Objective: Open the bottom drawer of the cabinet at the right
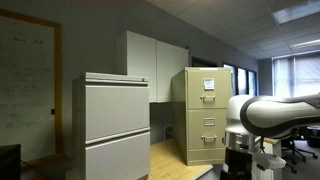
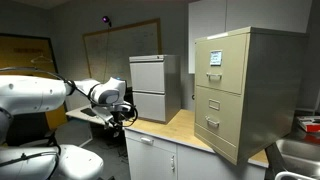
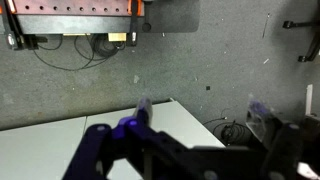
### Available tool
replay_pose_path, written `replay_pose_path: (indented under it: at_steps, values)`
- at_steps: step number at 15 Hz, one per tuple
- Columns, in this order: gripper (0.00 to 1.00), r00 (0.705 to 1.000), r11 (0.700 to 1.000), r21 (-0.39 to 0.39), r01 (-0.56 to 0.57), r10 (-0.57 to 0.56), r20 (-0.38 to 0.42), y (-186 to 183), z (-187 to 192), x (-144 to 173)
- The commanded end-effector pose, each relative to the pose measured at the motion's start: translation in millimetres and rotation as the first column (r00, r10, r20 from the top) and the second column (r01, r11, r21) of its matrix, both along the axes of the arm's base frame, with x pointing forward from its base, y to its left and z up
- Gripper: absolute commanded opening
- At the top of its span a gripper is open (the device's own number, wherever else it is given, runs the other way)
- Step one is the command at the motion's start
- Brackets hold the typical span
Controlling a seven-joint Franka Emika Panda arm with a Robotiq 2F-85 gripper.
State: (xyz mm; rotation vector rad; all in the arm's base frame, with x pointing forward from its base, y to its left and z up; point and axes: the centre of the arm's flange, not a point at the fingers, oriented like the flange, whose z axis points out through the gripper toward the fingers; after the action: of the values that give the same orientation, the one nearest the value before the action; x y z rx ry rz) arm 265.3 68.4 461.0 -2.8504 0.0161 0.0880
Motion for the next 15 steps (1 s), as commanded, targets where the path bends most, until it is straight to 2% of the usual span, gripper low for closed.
replay_pose_path:
  at_steps: [1, 9, 15]
  values:
    - [1.00, 1.000, 1.000, 0.000, 0.000, 0.000, 0.001, 0, 0, 0]
    - [1.00, 1.000, 1.000, 0.000, 0.000, 0.000, 0.001, 0, 0, 0]
    - [1.00, 0.994, 0.994, -0.015, 0.105, -0.105, 0.012, -14, 0, 21]
